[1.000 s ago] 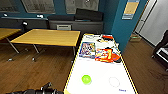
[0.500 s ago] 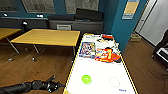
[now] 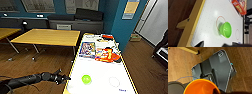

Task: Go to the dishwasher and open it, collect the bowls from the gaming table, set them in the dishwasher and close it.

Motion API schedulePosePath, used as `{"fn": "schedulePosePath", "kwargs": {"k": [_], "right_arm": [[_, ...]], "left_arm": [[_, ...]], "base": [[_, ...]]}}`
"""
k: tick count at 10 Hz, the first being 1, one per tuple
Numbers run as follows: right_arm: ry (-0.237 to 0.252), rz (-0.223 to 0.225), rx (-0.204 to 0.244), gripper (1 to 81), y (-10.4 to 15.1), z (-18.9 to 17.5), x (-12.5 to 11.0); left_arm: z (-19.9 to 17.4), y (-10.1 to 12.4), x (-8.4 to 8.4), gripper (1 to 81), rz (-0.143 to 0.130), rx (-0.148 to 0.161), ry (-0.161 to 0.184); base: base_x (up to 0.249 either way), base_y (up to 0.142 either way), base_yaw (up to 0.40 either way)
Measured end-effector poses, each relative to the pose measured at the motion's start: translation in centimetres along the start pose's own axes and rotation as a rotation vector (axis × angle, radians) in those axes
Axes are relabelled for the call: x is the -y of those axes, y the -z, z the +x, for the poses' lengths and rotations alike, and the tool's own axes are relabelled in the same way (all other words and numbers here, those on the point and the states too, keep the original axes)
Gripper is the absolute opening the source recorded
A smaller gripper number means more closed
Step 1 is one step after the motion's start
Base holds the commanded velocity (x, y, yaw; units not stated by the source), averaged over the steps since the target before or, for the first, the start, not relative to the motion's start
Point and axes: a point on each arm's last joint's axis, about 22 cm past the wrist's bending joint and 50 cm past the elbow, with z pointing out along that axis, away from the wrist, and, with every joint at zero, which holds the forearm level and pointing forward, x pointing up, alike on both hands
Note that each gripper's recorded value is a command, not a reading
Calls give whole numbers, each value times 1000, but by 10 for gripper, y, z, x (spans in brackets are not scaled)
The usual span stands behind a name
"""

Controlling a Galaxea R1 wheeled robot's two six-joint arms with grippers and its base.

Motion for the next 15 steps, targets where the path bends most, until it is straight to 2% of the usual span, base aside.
{"fn": "schedulePosePath", "kwargs": {"k": [1, 3, 4, 6, 8, 9, 11, 12, 14, 15], "right_arm": [[0, 0, 8, 10, 0, -2, 0], [1, -1, 14, 10, 0, -2, 0], [4, 1, 8, 10, -1, 3, 1], [11, 5, 5, 10, -4, 11, 4], [8, 12, 20, 10, -8, 6, 9], [7, 16, 22, 10, -9, 5, 11], [6, 16, 23, 10, -9, 5, 11], [5, 16, 25, 10, -10, 4, 12], [6, 18, 40, 10, -11, 2, 14], [7, 18, 41, 10, -12, 2, 14]], "left_arm": [[0, -11, -4, 811, 5, 14, 0], [8, -32, 3, 811, 39, 18, 23], [14, -42, 0, 811, 46, 13, 44], [9, -71, -16, 811, 41, 33, 65], [16, -85, -15, 811, 61, 24, 108], [16, -90, -16, 811, 68, 28, 114], [7, -105, -37, 811, 51, 56, 106], [7, -112, -43, 811, 50, 58, 107], [16, -121, -32, 811, 95, 45, 126], [23, -128, -33, 811, 114, 34, 126]], "base": [[0, 0, 0], [0, 0, 0], [0, 0, 0], [0, 0, 0], [0, 0, 0], [0, 0, 0], [0, 0, 0], [0, 0, 0], [0, 0, 0], [0, 0, 0]]}}
